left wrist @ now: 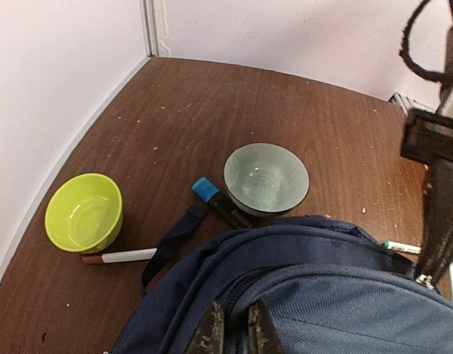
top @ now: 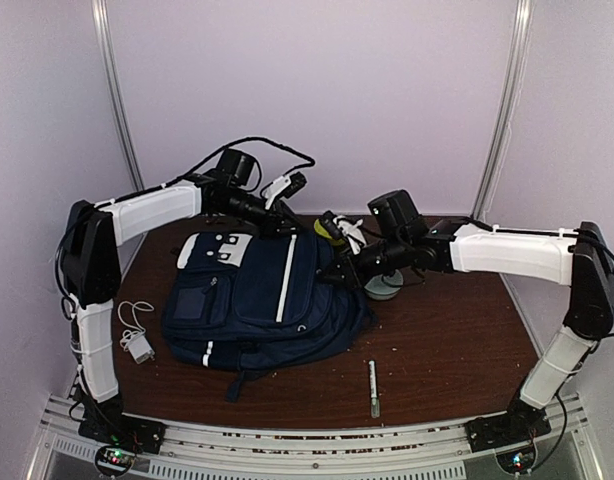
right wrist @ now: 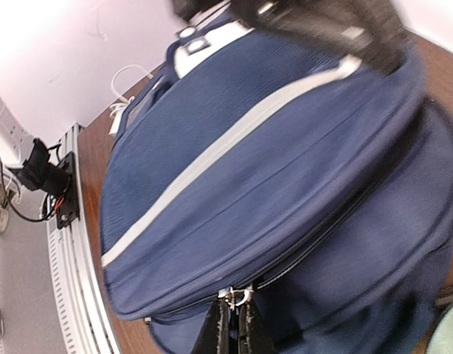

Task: Pack the student bag

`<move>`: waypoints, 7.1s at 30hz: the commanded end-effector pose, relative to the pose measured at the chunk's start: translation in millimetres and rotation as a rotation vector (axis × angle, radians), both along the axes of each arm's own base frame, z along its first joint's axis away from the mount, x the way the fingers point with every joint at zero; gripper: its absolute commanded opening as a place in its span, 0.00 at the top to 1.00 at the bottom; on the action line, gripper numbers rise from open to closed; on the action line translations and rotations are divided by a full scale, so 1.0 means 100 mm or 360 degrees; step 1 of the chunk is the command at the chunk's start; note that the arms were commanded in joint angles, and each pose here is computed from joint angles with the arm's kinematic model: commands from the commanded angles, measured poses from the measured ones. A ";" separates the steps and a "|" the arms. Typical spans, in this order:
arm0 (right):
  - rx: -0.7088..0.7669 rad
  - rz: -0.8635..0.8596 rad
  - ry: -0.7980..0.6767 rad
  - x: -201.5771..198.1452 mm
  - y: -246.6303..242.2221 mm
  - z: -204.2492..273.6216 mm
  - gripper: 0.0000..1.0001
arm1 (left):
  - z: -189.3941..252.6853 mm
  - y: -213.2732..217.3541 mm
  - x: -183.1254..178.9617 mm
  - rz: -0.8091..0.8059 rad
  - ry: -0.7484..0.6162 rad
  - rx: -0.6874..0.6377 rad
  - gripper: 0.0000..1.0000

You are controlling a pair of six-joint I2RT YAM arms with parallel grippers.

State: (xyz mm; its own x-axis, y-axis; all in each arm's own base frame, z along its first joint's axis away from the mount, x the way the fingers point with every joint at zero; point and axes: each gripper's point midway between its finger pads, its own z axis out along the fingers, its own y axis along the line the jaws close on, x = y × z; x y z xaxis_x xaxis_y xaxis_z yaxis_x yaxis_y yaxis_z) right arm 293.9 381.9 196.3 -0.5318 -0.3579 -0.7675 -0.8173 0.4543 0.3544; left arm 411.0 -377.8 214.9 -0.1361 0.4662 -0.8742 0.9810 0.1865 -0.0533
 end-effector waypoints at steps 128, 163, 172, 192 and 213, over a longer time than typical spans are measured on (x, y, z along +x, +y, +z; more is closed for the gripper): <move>0.0383 -0.0587 0.0598 0.40 0.30 -0.28 1.00 | 0.02 0.74 -0.82 0.1292 -0.0516 0.0859 0.76; -0.0304 -0.0910 0.0026 0.37 -0.85 0.07 0.59 | 0.87 1.79 -0.76 0.1691 -0.0640 0.0490 1.00; -0.0510 -0.1068 -0.0005 0.93 -0.71 -0.13 0.69 | 0.99 2.29 -0.81 0.1839 -0.0703 0.0481 1.00; -0.0942 -0.0949 -0.0075 2.22 -0.39 -1.06 0.34 | 0.84 1.97 -0.81 0.1607 -0.0634 0.0370 1.00; -0.1199 -0.1027 0.0092 2.06 -0.83 -1.49 0.34 | 0.76 1.73 -0.58 0.1508 -0.0658 0.0493 1.00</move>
State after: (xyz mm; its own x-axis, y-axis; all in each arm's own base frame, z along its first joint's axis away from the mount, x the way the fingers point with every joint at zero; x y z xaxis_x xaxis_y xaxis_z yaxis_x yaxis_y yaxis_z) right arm 512.8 326.7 46.4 -0.7909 -0.3725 -0.4856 -0.3665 0.9237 -0.1116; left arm 336.8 -196.8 254.1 -0.3642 0.5978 -0.7142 0.4132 0.7909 0.4513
